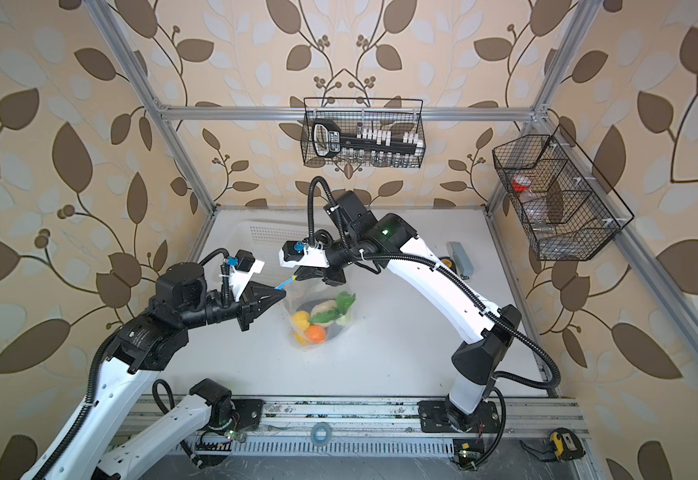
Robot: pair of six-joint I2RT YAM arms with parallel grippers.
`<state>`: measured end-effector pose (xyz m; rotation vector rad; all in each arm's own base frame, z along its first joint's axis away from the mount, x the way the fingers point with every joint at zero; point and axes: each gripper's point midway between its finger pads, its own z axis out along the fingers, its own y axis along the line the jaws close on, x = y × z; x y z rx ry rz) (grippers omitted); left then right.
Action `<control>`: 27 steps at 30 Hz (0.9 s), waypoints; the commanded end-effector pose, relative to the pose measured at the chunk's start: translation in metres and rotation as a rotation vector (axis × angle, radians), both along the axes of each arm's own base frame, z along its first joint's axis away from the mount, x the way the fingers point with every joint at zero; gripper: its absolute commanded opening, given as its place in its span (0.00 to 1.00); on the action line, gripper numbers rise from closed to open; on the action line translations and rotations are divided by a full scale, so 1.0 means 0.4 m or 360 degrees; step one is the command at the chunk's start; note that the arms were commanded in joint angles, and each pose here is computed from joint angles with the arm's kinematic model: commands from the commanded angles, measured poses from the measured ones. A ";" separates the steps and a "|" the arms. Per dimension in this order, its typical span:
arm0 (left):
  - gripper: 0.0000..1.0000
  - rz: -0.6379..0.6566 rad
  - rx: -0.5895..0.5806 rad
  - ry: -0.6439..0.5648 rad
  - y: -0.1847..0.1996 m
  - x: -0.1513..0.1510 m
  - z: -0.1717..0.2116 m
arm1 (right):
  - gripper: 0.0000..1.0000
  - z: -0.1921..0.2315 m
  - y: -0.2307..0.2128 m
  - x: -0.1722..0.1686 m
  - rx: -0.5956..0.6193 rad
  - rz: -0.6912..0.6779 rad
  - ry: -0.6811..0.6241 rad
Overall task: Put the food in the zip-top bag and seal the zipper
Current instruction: 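Slide the yellow slider along the zipper with the left gripper, away from the right gripper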
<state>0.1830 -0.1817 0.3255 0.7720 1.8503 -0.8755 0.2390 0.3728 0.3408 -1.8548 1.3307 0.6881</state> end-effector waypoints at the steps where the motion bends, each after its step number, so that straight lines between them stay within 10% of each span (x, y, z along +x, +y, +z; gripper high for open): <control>1: 0.00 -0.0041 -0.0039 -0.0147 -0.001 -0.022 0.059 | 0.04 -0.006 -0.050 0.035 -0.0072 -0.0120 -0.0055; 27: 0.00 0.0303 0.0048 -0.0104 0.064 0.030 0.012 | 0.03 -0.022 -0.101 0.092 -0.0110 -0.0254 -0.0077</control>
